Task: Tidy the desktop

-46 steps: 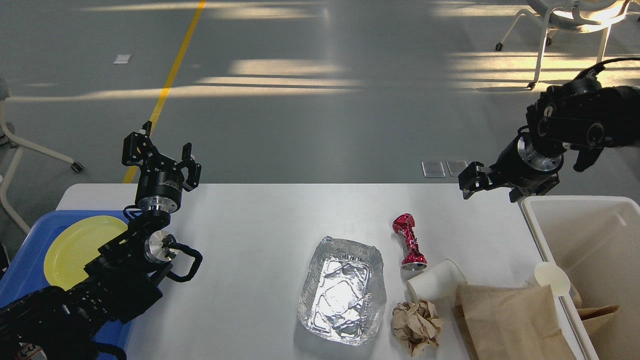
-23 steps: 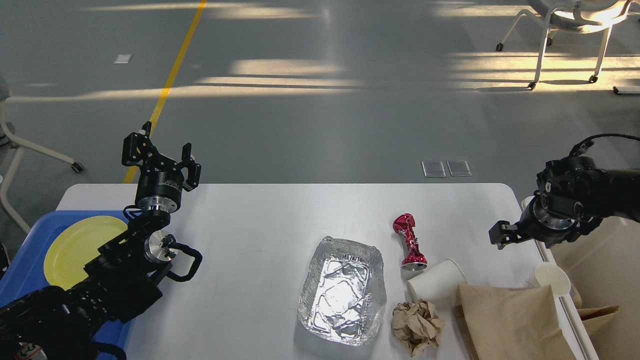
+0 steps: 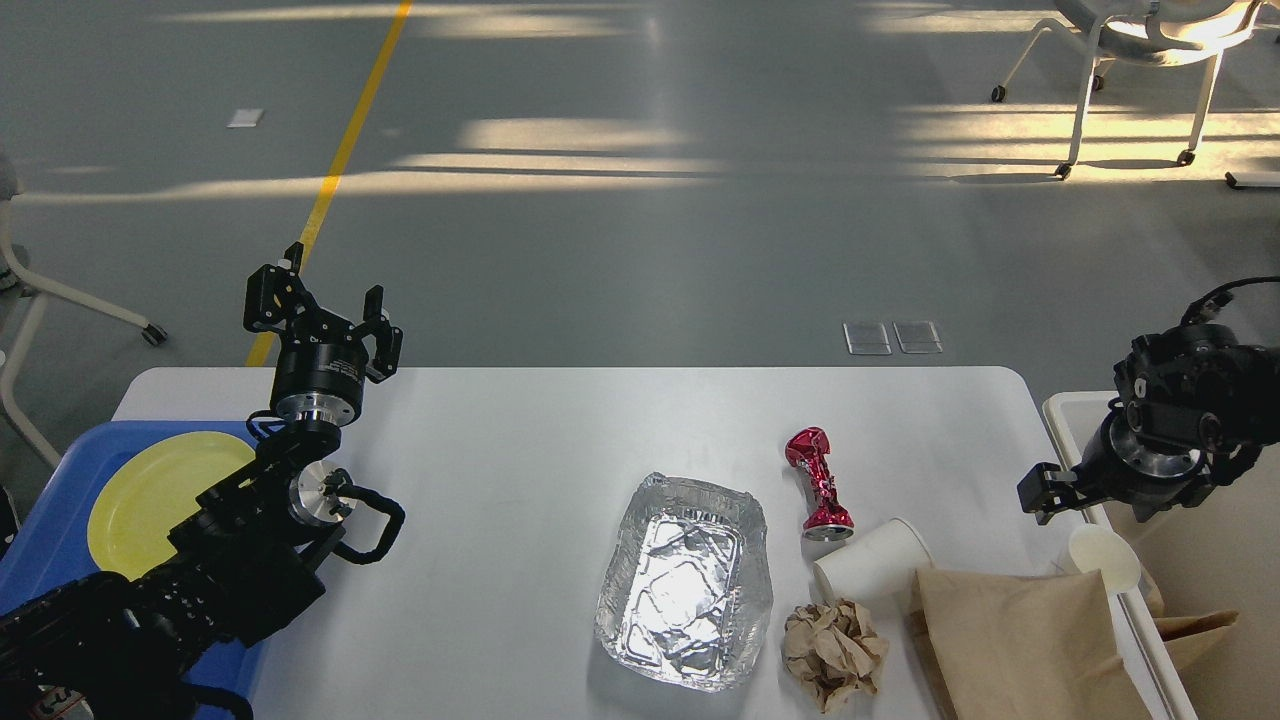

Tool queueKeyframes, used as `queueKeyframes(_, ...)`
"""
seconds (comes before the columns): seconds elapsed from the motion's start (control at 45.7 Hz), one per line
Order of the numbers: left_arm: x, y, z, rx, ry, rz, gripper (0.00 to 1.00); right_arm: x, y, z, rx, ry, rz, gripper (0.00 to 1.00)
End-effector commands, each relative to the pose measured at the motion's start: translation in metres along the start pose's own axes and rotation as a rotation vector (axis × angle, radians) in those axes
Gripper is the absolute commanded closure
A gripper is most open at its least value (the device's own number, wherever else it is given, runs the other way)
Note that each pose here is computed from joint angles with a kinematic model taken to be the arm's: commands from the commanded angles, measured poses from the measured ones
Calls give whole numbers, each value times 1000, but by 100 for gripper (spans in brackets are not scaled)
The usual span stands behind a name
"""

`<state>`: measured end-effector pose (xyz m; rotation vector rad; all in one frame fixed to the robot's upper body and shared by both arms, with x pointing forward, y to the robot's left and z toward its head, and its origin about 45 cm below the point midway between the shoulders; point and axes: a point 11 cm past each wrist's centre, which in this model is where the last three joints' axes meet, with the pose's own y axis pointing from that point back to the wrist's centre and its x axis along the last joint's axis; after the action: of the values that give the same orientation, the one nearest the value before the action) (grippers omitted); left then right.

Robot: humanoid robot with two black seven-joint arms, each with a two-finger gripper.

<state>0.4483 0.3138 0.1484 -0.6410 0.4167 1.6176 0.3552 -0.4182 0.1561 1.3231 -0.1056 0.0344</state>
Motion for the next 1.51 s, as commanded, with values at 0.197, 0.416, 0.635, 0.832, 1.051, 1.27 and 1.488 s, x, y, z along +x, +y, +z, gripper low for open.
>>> queueKeyframes(0.197, 0, 0, 0, 0, 0, 0, 3, -7, 10, -17, 92, -60, -70, 2)
queueKeyframes(0.416, 0, 0, 0, 0, 0, 0, 3, -14, -9, -13, 112, -153, -76, 3)
queueKeyframes(0.635, 0, 0, 0, 0, 0, 0, 3, -23, -38, 1, 67, -181, -9, 4)
queueKeyframes(0.832, 0, 0, 0, 0, 0, 0, 3, -27, -49, 1, 72, -200, 4, 14)
queueKeyframes(1.051, 0, 0, 0, 0, 0, 0, 3, -32, -61, -5, 79, -204, 2, 69)
queueKeyframes(1.27, 0, 0, 0, 0, -1, -1, 3, -27, -60, -8, 93, -211, 17, 100)
queueKeyframes(1.488, 0, 0, 0, 0, 0, 0, 3, -4, -40, -11, 110, -207, 66, 100)
